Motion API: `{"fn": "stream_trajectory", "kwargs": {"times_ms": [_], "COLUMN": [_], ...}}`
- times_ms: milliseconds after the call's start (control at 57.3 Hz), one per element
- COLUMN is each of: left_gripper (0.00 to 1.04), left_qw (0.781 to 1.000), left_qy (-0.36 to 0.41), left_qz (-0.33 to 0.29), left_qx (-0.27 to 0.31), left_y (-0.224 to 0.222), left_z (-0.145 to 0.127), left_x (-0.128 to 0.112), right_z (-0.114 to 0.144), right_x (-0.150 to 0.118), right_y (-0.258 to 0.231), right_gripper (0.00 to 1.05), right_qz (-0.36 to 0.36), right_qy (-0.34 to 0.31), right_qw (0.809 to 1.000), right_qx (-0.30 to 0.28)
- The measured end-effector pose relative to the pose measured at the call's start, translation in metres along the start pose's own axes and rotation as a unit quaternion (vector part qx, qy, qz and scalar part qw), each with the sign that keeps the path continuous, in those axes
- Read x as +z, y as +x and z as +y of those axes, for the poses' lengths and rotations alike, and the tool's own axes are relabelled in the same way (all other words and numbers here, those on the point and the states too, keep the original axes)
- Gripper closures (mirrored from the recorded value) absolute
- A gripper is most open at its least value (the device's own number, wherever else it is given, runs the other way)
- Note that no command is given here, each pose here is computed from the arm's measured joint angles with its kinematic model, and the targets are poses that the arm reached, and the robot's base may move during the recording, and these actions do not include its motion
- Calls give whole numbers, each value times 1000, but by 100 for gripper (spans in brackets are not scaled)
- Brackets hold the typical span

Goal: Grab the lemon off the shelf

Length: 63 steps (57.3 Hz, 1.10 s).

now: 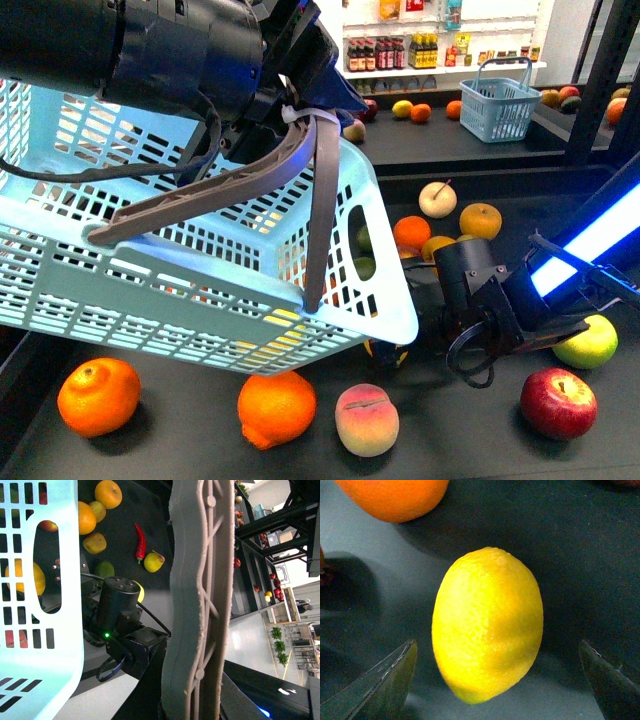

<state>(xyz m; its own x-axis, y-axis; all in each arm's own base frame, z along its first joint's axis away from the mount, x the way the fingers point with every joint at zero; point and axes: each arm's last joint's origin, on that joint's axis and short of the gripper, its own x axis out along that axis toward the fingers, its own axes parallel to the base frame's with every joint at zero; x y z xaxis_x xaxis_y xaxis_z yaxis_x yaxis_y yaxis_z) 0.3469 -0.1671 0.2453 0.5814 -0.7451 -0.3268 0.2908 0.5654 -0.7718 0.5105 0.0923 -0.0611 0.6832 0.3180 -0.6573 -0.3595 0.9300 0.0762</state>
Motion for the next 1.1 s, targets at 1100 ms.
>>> {"fn": "stream_trajectory", "kwargs": {"times_ms": [1100], "left_gripper": [95], "left_qw": [1000], "left_qy": [0], "left_qz": [0], "left_qx": [0], "left_y": [0], "left_z": [0], "left_x": [0], "right_z": [-74], "right_x": [59], "right_y": [-140], "right_gripper": [42], "right_qz": [-105], "right_qy": [73], "right_qw": [989], "right_qx": [-80]}}
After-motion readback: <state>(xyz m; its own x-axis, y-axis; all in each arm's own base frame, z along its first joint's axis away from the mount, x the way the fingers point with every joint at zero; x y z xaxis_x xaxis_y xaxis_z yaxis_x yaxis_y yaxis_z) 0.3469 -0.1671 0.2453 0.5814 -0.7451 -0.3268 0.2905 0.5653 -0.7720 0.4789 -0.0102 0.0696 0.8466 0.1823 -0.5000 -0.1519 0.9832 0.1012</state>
